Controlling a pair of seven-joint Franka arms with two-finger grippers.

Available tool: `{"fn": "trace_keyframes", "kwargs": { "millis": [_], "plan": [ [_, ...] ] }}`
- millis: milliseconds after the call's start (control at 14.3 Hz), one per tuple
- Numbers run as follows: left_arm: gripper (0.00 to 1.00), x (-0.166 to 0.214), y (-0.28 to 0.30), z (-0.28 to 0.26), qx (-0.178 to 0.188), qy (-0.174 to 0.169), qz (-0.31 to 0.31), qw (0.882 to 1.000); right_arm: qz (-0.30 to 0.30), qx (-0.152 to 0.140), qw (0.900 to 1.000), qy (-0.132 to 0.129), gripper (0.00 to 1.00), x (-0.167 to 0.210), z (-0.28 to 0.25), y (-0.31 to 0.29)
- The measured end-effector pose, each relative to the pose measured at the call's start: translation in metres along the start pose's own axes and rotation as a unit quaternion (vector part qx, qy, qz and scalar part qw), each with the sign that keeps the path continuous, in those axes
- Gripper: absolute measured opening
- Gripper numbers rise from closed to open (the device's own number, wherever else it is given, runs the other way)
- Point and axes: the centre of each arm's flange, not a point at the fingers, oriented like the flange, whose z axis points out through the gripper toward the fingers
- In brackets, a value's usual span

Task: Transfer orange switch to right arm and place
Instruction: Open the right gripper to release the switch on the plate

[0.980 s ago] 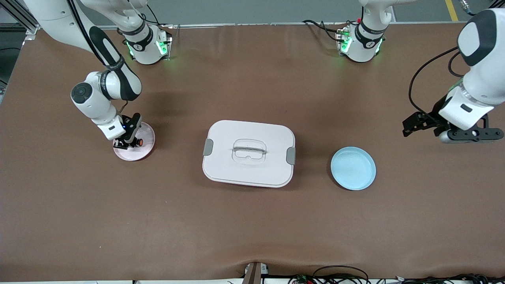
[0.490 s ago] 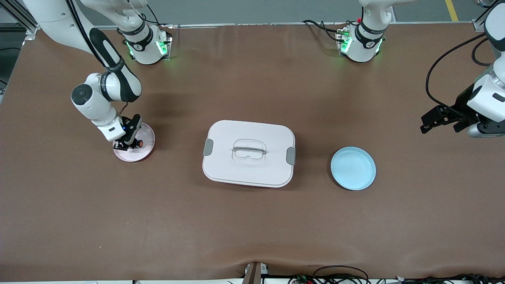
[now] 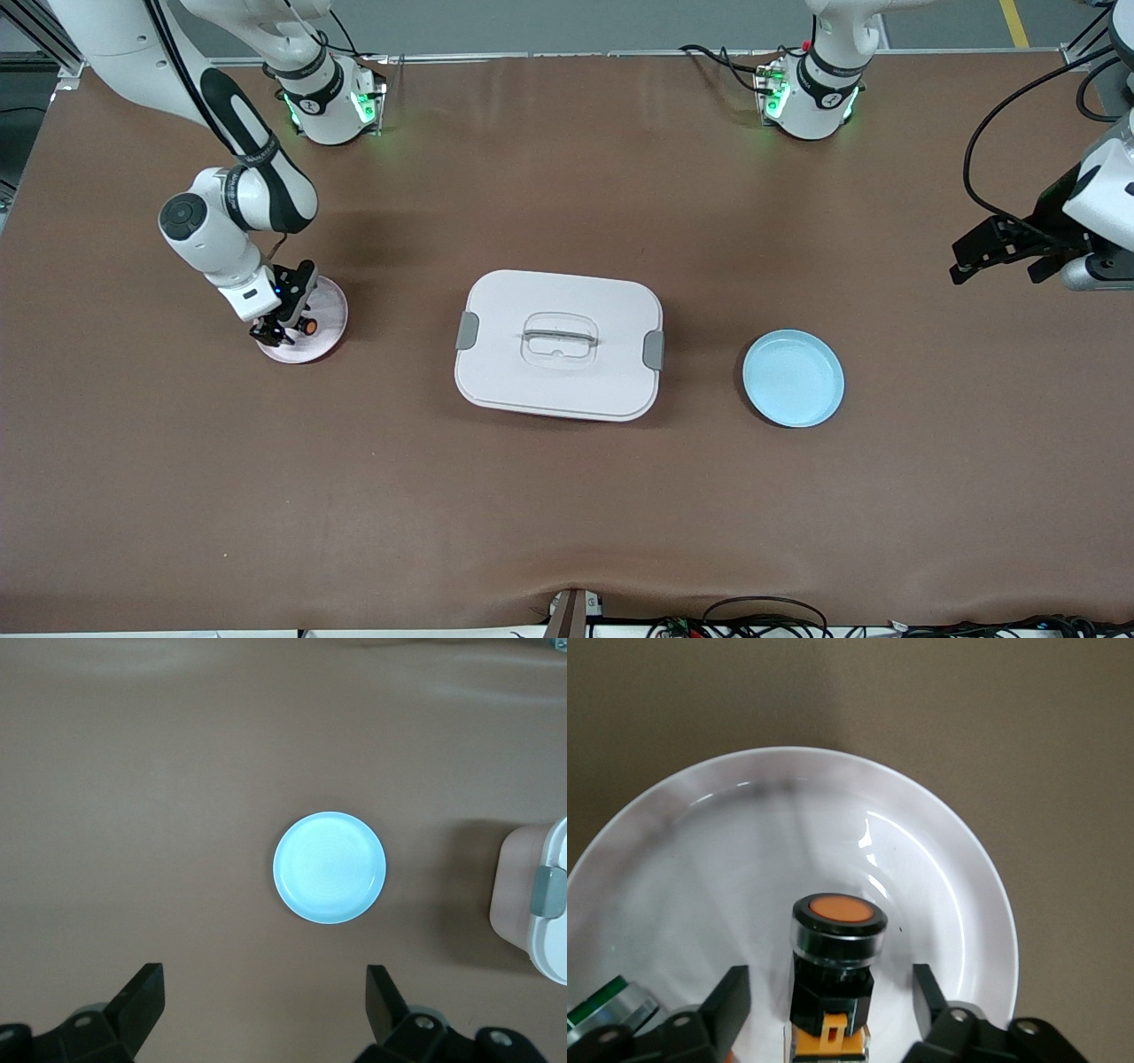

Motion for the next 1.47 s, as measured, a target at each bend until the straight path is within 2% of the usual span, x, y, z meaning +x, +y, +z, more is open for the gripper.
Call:
{"fn": "trace_keyframes", "kwargs": {
  "millis": [70,490,980,1190,1331,1471],
  "plan": [
    [1.0,0.0,0.001,0.0,0.0,0.0,0.0,1.0,0.004,0.002,1.0,0.0,0.99,0.0,0.002,-0.001],
    [1.0,0.001,-0.004,-0.002,0.001,0.002,-0.003,1.0,0.025,-0.001,1.0,0.007,1.0,0.017,-0.001,0.004],
    [1.0,-0.002,-0.005,-0.022,0.002,-0.002,-0.005,1.0,0.076,0.077,0.994,-0.002,1.0,0.047,-0.026,0.034],
    [1.0,-0.003,-0.005,-0.023,0.002,-0.008,-0.014,1.0,0.13,0.124,0.983,-0.021,1.0,0.056,-0.053,0.046],
    [1.0,-0.003,-0.005,-0.022,0.003,-0.009,-0.018,1.0,0.178,0.15,0.972,-0.037,1.0,0.059,-0.077,0.054],
    [1.0,-0.003,-0.005,-0.022,0.003,-0.01,-0.018,1.0,0.233,0.162,0.957,-0.053,1.0,0.06,-0.105,0.061]
  ]
}}
